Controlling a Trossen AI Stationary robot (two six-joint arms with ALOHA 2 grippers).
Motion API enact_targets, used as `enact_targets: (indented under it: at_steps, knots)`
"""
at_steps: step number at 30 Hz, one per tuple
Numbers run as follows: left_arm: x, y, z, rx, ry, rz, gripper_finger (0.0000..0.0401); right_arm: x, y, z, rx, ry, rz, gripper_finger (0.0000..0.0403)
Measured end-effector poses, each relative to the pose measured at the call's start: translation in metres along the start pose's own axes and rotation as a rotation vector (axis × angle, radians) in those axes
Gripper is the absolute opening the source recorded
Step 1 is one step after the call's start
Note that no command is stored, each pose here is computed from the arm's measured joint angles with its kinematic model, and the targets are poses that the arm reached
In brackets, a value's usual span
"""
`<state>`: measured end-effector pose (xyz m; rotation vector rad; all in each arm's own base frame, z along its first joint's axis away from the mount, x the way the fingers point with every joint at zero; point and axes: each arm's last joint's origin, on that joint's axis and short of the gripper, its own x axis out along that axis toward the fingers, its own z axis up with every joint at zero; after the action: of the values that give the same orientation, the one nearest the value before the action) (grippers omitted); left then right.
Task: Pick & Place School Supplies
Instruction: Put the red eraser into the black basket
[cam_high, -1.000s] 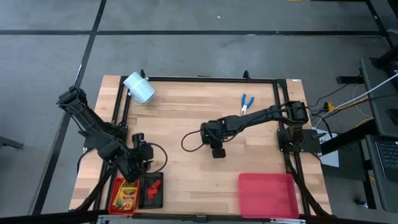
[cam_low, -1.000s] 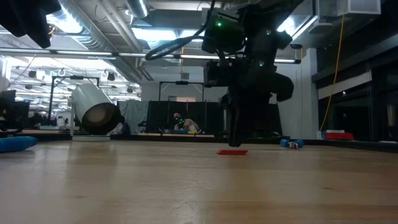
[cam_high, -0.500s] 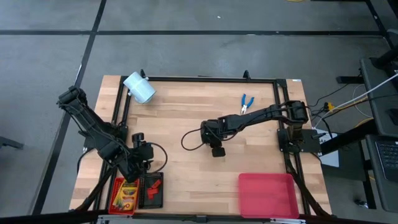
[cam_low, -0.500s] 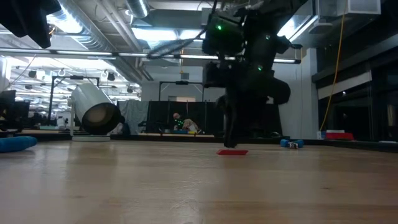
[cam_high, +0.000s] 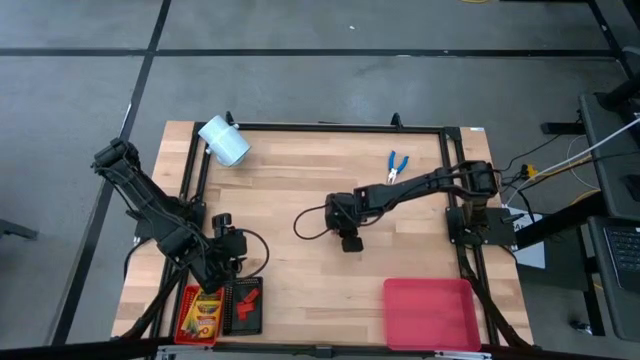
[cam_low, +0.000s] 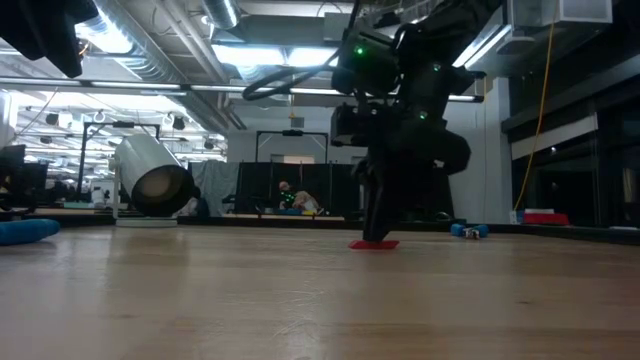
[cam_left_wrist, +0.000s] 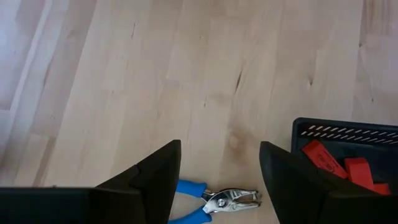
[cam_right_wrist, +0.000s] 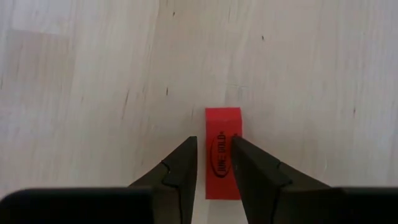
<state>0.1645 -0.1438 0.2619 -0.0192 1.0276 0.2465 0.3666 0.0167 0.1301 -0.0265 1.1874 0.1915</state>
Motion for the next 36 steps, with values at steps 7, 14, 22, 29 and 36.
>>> enact_targets:
  at_steps: [7,14,22,29,36]
  knots:
    - [0.000,0.000,0.000,-0.026,0.000,-0.001,0.0214,-0.001,-0.011,-0.001,-0.004,-0.006,-0.001,0.0104]
    - [0.000,0.000,0.000,-0.045,0.001,-0.002,0.0214,0.000,-0.019,-0.003,-0.007,0.001,-0.038,0.0104]
    - [0.000,0.000,0.000,-0.054,0.001,-0.002,0.0214,0.000,-0.018,-0.003,-0.009,0.001,-0.031,0.0099]
    - [0.000,0.000,0.000,-0.051,0.004,0.001,0.0214,-0.001,-0.002,0.000,-0.062,-0.001,-0.013,0.0018]
    - [-0.004,0.004,0.001,-0.025,-0.037,0.012,0.0215,-0.053,0.035,0.025,-0.064,-0.181,-0.001,0.0018]
